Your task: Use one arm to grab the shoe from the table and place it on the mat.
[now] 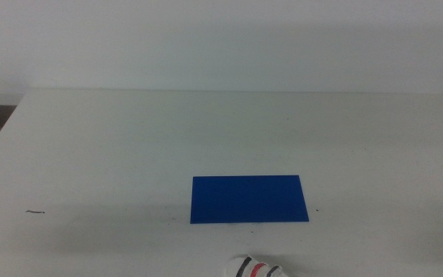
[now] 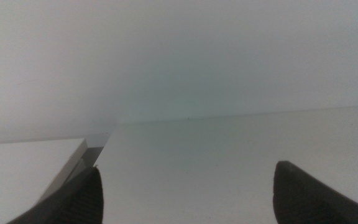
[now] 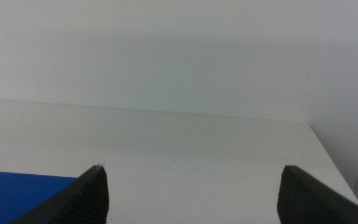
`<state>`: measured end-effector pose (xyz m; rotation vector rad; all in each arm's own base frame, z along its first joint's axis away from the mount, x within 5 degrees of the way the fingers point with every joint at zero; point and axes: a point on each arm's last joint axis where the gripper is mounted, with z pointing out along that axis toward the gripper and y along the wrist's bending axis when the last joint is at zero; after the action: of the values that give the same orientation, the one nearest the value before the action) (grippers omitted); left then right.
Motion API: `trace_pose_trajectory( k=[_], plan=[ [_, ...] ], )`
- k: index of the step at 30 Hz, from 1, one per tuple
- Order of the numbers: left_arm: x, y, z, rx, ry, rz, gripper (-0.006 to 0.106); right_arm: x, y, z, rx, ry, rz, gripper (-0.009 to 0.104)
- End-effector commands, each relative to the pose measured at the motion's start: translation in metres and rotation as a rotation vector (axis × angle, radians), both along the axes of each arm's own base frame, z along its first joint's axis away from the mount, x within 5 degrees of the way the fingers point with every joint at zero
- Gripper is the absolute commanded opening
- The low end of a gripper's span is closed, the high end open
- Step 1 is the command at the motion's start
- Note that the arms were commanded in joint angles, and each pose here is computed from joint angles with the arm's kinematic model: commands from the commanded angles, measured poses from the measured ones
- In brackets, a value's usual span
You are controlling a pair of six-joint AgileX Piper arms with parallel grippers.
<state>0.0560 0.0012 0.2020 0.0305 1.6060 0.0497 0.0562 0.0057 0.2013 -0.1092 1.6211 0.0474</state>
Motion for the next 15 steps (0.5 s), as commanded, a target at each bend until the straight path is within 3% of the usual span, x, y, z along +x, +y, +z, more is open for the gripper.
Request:
trace_pose_trajectory(
  k=[1, 8, 13, 15],
  plan=[
    [0.000, 0.000, 0.001, -0.005, -0.008, -0.002, 0.094, 0.000, 0.000, -0.001, 0.009, 0.003, -0.003, 0.090],
    [0.000, 0.000, 0.001, -0.005, -0.008, -0.002, 0.094, 0.008, 0.003, 0.064, 0.002, 0.151, 0.023, 0.090],
    [0.000, 0.000, 0.001, -0.005, -0.008, -0.002, 0.094, 0.041, 0.021, 0.117, 0.039, 0.354, 0.156, 0.090],
    [0.000, 0.000, 0.001, -0.005, -0.008, -0.002, 0.094, 0.065, 0.036, 0.133, -0.046, 0.408, 0.245, 0.090]
  ],
)
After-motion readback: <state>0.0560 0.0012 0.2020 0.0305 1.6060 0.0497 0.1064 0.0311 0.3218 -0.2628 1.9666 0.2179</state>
